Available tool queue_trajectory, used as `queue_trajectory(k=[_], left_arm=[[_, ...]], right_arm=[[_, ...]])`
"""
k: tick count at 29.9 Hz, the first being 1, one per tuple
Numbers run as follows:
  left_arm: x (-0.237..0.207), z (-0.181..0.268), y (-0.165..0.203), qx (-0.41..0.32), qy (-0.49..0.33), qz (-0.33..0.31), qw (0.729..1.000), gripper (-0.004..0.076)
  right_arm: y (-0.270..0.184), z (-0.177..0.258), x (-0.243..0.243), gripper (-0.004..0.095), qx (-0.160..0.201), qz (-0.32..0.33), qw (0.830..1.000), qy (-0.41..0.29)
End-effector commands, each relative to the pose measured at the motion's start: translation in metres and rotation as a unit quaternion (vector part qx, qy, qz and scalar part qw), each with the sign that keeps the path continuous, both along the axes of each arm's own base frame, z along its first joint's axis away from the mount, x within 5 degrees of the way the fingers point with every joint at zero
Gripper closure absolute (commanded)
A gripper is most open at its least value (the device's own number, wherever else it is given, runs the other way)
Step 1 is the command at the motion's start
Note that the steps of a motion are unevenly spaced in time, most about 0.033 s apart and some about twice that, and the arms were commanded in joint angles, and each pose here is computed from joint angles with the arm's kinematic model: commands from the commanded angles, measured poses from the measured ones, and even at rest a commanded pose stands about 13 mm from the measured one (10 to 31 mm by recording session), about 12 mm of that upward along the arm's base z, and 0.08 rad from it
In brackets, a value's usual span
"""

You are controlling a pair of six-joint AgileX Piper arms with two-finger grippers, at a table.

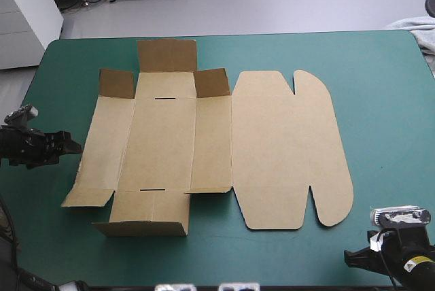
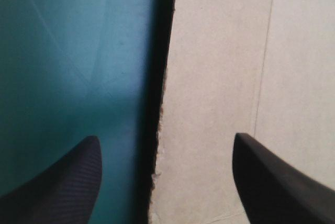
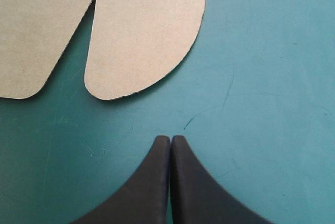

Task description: Fold the box

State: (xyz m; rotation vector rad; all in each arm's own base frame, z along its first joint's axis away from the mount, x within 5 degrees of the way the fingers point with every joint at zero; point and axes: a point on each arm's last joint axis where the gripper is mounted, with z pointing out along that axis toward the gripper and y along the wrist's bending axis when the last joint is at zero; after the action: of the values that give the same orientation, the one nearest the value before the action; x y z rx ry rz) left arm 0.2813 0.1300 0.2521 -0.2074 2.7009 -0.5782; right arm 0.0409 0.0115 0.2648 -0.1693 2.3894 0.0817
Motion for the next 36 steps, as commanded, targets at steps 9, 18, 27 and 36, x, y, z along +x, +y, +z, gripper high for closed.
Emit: queue_trajectory(k=[9,18,27,36], left_arm=[[0.012,-0.016,0.001,-0.06,0.01,-0.03,0.998,0.0236],[0.022,-0.026,-0.008,-0.124,-0.002,-0.054,0.991,0.0236],[0.037,-0.048,-0.042,-0.158,0.049,-0.106,0.98,0.0236],[0.042,-0.051,-0.058,-0.153,0.058,-0.134,0.977,0.0393]], right_arm=[[0.0,0.009,0.005,0.0921,0.0,0.001,1.0,-0.03],[0.0,0.009,0.005,0.0921,0.002,0.002,1.0,-0.03],[0.0,0.009,0.005,0.0921,0.002,0.002,1.0,-0.03],[0.0,0.009,0.005,0.0921,0.002,0.002,1.0,-0.03]])
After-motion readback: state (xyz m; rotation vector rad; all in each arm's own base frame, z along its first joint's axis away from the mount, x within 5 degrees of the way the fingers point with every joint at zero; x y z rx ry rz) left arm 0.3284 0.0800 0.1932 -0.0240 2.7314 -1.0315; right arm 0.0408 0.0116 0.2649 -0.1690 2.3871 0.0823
